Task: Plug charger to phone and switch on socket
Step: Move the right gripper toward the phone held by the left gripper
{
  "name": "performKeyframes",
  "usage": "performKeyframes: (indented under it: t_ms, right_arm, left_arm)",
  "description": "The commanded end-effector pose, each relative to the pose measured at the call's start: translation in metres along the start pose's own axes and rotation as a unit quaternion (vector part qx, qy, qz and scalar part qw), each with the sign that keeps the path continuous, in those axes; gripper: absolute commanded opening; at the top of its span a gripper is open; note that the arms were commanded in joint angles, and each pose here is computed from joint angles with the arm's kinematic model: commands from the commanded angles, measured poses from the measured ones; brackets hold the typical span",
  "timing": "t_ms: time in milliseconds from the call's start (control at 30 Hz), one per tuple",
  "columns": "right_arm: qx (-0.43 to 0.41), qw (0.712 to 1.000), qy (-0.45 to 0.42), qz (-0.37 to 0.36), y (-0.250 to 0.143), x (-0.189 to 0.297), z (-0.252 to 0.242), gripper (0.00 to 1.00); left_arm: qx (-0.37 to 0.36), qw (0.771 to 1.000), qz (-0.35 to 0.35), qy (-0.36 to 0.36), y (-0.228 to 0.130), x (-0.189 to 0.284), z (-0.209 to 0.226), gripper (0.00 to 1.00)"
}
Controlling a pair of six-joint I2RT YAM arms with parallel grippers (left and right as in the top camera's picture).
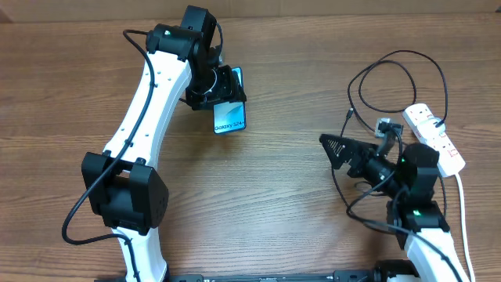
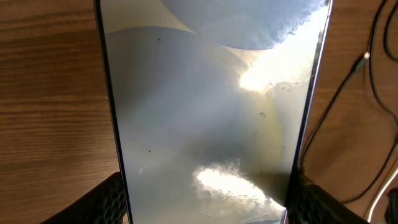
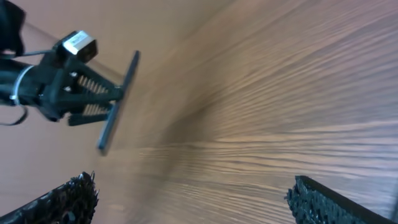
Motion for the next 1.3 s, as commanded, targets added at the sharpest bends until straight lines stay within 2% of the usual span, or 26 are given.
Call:
performKeyframes:
  t_ms: [0, 67, 267, 500, 667, 867, 900, 1067, 1100, 1133, 1267]
  right_arm:
    - [-0.017, 0.998, 0.047, 0.032, 0.002, -0.009, 0.009, 1.0]
    - [-0.011, 0.997, 0.054, 0.052, -0.006, -0.022, 0.011, 1.0]
    - [0.021, 0.993, 0.082, 0.08, -0.028, -0.051, 0.03, 1.0]
    - [-0.021, 0.999, 0.032, 0.004, -0.033, -0.068, 0.044, 1.0]
    - [-0.061, 0.997, 0.024, -0.047, -0.036, -0.076, 0.057, 1.0]
    - [-0.065, 0.992, 0.076, -0.071, -0.041, -0.09, 0.075, 1.0]
    - [-0.063, 0.992, 0.082, -0.072, -0.043, -0.094, 0.075, 0.93]
    - [-0.061, 0.991, 0.094, -0.079, -0.046, -0.109, 0.067, 0.79]
    - [-0.06, 0.989, 0.103, -0.085, -0.045, -0.111, 0.068, 0.7]
    - [-0.06, 0.989, 0.103, -0.093, -0.044, -0.113, 0.067, 0.66]
    - [-0.064, 0.988, 0.085, -0.11, -0.041, -0.115, 0.063, 0.59]
  left_arm:
    - [0.047, 0.999, -0.026, -0.002, 0.009, 0.008, -0.002, 0.44]
    - [0.08, 0.996, -0.033, -0.006, 0.011, 0.008, -0.003, 0.44]
    - [0.117, 0.992, -0.036, -0.013, 0.009, 0.005, -0.015, 0.44]
    - [0.175, 0.983, -0.039, -0.022, 0.008, 0.002, -0.025, 0.43]
    - [0.182, 0.982, -0.041, -0.027, 0.007, 0.0, -0.032, 0.44]
    - [0.174, 0.984, -0.037, -0.034, 0.001, -0.005, -0.049, 0.44]
    - [0.167, 0.984, -0.039, -0.037, 0.0, -0.006, -0.053, 0.44]
    - [0.149, 0.988, -0.032, -0.04, -0.009, -0.01, -0.068, 0.45]
    - [0.146, 0.988, -0.03, -0.041, -0.011, -0.011, -0.072, 0.45]
    - [0.142, 0.989, -0.029, -0.041, -0.014, -0.013, -0.077, 0.44]
    - [0.14, 0.989, -0.031, -0.042, -0.018, -0.015, -0.086, 0.45]
Point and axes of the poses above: each gripper's point midway between its finger pads, its own x axis back along the fingers, its own z axis along the line the jaws close on, y = z × x, the point moved 8 cm from there along x, back along the fingers, and after that the axes turned 3 degrees about -x, right-handed, at the moved point
